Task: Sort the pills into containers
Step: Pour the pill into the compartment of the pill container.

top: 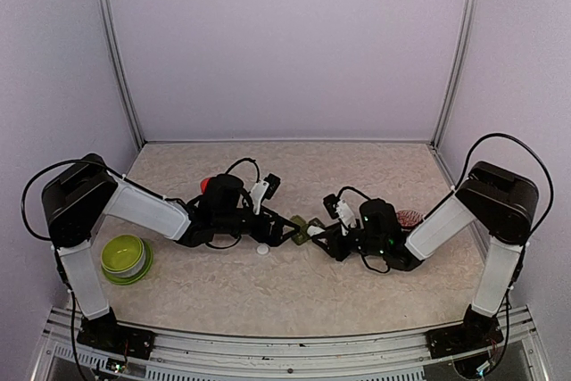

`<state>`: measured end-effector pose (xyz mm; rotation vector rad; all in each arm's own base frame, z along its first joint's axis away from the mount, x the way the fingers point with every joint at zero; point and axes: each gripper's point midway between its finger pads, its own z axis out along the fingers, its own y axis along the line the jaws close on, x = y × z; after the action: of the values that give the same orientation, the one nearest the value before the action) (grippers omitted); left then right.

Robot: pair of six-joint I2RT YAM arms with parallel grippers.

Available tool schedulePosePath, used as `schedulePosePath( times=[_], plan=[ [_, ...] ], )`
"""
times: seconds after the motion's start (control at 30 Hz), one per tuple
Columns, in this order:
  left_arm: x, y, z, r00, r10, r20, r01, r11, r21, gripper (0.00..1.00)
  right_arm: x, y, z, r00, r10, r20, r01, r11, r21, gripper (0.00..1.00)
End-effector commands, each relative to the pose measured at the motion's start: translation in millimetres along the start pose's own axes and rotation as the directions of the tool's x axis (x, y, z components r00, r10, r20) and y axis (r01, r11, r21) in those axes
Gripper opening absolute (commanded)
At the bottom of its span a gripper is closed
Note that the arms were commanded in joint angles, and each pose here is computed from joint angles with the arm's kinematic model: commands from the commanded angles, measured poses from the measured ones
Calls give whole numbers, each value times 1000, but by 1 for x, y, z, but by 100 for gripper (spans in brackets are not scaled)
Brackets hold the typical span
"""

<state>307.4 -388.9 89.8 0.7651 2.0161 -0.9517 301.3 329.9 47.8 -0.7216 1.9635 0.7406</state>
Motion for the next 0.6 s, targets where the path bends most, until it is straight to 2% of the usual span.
schedulePosePath(
  times=[0.0,0.57],
  plan=[
    [-5,0,4,1000,5,5,-5,1000,9,99,-15,-3,-1,1000,-13,13,12,1000,13,3],
    [-4,-1,5,1000,1,2,-1,1000,15,99,-21,1,0,999,-3,-48,3,1000,7,3]
  ],
)
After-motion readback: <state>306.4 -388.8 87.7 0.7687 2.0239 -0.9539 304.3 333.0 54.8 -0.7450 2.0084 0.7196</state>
